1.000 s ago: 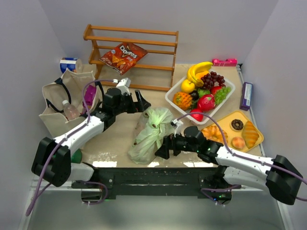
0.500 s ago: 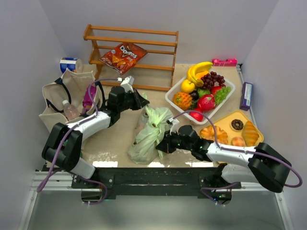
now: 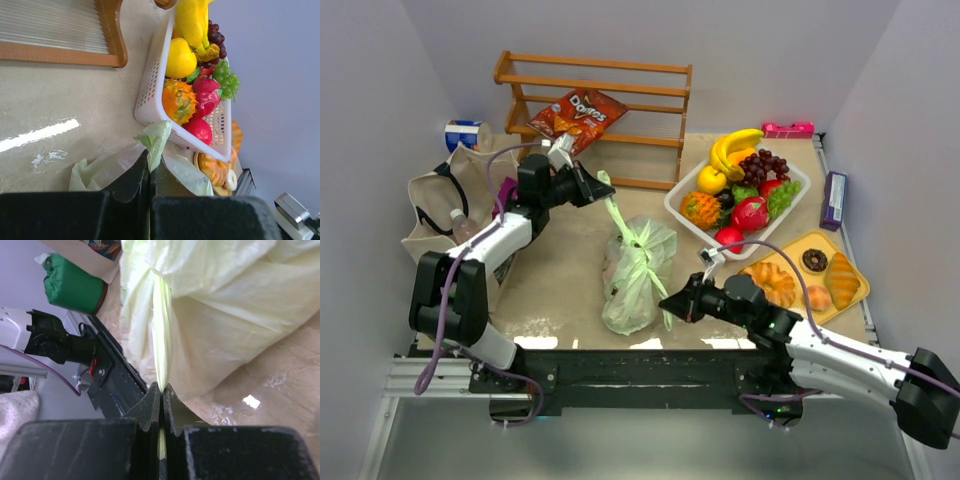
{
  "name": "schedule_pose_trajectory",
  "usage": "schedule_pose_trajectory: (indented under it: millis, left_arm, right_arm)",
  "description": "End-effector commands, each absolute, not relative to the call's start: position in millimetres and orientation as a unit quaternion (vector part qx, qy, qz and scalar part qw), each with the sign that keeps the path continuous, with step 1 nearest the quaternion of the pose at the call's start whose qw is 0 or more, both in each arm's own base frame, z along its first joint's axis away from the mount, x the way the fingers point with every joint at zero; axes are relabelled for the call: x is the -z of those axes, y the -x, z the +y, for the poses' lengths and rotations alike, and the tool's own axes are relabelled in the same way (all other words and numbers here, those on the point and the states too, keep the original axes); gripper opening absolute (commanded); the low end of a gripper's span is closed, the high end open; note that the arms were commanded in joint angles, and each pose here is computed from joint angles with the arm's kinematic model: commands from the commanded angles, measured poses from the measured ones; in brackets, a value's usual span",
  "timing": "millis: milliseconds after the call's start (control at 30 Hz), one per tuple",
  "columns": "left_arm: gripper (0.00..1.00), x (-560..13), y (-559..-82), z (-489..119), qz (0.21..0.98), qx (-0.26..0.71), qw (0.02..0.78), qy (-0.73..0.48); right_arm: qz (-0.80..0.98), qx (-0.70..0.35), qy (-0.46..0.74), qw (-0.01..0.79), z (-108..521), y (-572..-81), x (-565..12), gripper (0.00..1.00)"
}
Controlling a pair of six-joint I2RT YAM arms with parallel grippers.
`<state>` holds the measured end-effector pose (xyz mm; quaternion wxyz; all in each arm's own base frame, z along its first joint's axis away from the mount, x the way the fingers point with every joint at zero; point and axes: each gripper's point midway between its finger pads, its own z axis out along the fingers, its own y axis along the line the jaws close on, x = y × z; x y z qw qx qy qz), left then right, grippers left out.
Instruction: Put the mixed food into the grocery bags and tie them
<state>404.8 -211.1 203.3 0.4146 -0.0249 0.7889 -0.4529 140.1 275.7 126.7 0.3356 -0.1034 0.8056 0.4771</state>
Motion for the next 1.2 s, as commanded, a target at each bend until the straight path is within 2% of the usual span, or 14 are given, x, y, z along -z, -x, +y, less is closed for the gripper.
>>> schedule_pose_trajectory:
  millis: [0,200,467,533,567,633,667,700,733,767,800,900,1000,1167]
  left_arm:
    - [0.00,-270.0,-481.3,-148.2,0.727,0.397,0.558,0.048]
    - [0.00,-246.1,-493.2,-142.9,0.745,0.367,0.557,0.032]
    - [0.00,-215.3,-452.1,-196.7,0.779,0.344,0.523,-0.033]
    - [0.11,-210.2,-443.2,-199.7,0.788,0.334,0.516,-0.037]
    - [0.26,-216.8,-438.8,-198.2,0.786,0.333,0.520,-0.037]
    - [0.43,-216.2,-430.0,-193.3,0.794,0.320,0.515,-0.038]
    - [0.58,-227.1,-423.9,-190.4,0.791,0.316,0.522,-0.041]
    - [0.64,-228.7,-421.9,-183.3,0.796,0.299,0.525,-0.032]
    - [0.70,-223.5,-414.0,-177.1,0.811,0.282,0.512,-0.030]
    - [0.84,-235.0,-405.9,-171.6,0.808,0.272,0.521,-0.029]
    - [0.88,-233.6,-398.6,-168.4,0.816,0.254,0.519,-0.024]
    - [0.92,-228.7,-358.7,-183.6,0.831,0.247,0.497,-0.043]
    - [0.93,-214.4,-310.0,-214.9,0.844,0.261,0.462,-0.074]
    - [0.94,-187.6,-244.1,-265.2,0.854,0.321,0.399,-0.087]
  right_arm:
    - [0.890,-0.412,0.109,0.162,233.8,-69.0,-43.5,0.00]
    - [0.902,-0.391,0.117,0.139,222.2,-57.6,-31.0,0.00]
    - [0.866,-0.452,0.129,0.169,265.6,-79.2,-57.5,0.00]
    - [0.863,-0.455,0.136,0.170,274.8,-83.4,-58.3,0.00]
    - [0.863,-0.455,0.141,0.169,277.4,-83.8,-59.4,0.00]
    - [0.864,-0.446,0.158,0.174,282.0,-88.4,-66.8,0.15]
    - [0.862,-0.440,0.171,0.184,282.0,-91.4,-71.0,0.21]
    - [0.859,-0.436,0.174,0.205,285.3,-100.1,-83.3,0.37]
    - [0.861,-0.427,0.176,0.213,280.7,-101.1,-90.0,0.46]
    - [0.863,-0.414,0.184,0.222,276.4,-103.2,-92.9,0.56]
    - [0.862,-0.403,0.179,0.249,276.1,-114.2,-105.8,0.73]
    - [0.871,-0.373,0.165,0.275,263.7,-123.5,-124.2,0.85]
    - [0.874,-0.346,0.152,0.304,256.0,-136.3,-140.7,0.92]
    - [0.890,-0.246,0.096,0.372,219.3,-169.7,-158.3,0.95]
